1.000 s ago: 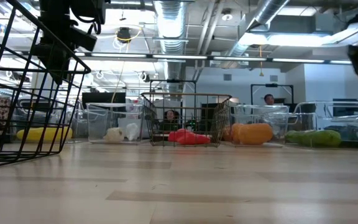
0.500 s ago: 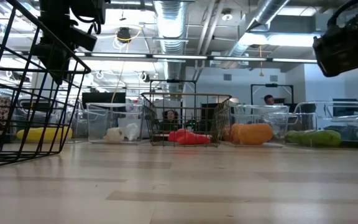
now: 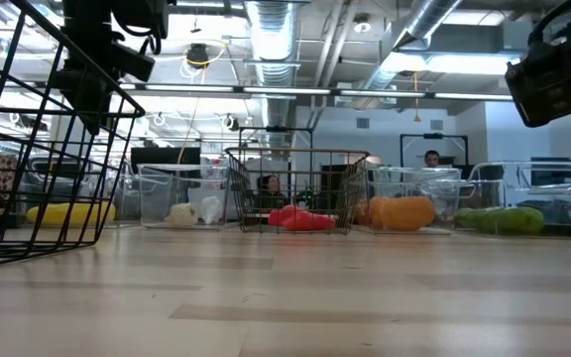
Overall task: Sort produce into baskets
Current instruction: Put the yellow corn into the left transparent bin
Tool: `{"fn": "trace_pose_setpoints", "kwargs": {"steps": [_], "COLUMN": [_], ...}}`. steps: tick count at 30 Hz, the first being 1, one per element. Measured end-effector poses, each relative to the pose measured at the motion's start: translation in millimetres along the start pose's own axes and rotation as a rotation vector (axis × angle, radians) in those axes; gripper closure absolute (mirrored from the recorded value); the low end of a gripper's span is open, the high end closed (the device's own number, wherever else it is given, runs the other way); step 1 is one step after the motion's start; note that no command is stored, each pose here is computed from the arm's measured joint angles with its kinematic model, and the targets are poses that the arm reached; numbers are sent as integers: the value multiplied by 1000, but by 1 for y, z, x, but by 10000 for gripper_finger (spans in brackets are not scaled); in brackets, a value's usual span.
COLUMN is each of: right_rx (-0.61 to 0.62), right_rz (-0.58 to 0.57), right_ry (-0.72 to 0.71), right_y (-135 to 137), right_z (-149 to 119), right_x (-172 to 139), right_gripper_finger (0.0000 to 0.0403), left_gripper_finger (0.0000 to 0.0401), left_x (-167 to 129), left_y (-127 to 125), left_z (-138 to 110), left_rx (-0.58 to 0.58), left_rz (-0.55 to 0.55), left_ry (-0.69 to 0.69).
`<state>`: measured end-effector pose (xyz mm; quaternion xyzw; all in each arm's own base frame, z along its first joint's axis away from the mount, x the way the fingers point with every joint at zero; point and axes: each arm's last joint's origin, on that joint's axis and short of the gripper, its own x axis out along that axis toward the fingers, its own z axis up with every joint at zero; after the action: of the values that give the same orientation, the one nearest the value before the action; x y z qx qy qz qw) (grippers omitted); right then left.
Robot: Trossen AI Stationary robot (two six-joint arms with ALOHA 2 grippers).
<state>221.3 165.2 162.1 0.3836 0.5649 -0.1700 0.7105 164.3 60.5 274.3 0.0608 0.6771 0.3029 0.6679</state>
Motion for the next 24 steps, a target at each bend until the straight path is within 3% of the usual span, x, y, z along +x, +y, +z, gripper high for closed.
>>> {"fn": "trace_pose_setpoints", "kwargs": {"steps": [5,10,15,24], "right_rx": [6,-15,-101,-27], "right_rz": [-1,5,13,-89], "right_ry": [-2,-2,107,151], "right_y": [0,0,-1,-9], "right_z": [2,3,0,-12], "right_x": [0,0,-1,-2], "right_gripper_finger": [241,205,198,206], "left_gripper_finger": [174,174,174,174], "left_x": [0,0,0,0], "left_y": [0,0,0,0], "left_z": [0,2,5,5], "left_rx": [-1,-11,-14,-13], "left_rz": [0,-2,-4,-4], "left_ry": [-1,-19,-43,-46]}}
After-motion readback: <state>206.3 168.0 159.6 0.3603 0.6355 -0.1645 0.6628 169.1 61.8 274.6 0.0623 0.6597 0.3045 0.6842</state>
